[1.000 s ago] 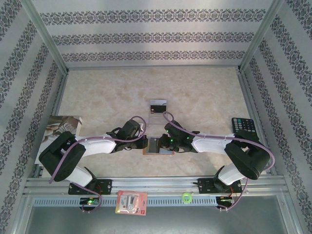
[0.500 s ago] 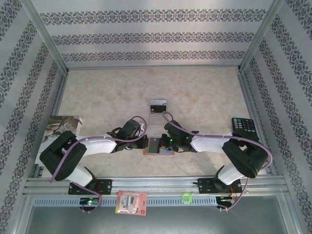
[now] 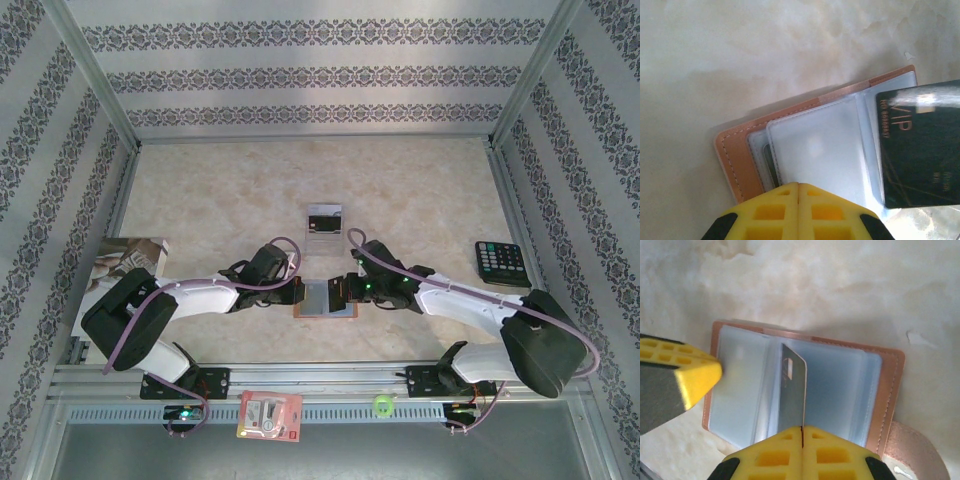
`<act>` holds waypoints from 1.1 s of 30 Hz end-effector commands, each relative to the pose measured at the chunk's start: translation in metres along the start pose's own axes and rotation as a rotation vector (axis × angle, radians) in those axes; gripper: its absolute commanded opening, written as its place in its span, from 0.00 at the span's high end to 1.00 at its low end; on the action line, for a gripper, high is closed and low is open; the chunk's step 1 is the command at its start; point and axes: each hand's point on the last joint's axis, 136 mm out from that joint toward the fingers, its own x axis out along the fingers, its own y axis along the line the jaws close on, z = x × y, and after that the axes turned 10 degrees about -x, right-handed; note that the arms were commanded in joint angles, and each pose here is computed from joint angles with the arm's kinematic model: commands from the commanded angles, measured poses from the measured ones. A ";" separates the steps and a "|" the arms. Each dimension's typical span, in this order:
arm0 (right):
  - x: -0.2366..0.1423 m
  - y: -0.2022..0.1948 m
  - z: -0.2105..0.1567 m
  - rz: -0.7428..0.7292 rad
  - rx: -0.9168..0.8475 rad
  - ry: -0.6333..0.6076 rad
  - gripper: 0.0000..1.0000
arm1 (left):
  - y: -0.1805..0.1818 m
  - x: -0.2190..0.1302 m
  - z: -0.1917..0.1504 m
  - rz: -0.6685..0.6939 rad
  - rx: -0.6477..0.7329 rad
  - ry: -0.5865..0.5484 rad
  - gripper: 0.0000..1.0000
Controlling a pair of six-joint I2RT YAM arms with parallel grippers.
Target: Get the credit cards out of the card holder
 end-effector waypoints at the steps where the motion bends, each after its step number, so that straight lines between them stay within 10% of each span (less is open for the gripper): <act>1: -0.021 0.000 0.009 -0.088 -0.303 0.016 1.00 | -0.001 -0.007 0.003 0.007 0.010 0.017 0.82; 17: -0.036 0.029 0.096 -0.359 -0.929 0.054 1.00 | -0.030 -0.062 0.023 -0.118 -0.021 -0.056 0.02; 33: -0.014 0.026 0.161 -0.471 -1.292 0.099 1.00 | 0.016 -0.115 0.028 -0.053 -0.142 -0.191 0.00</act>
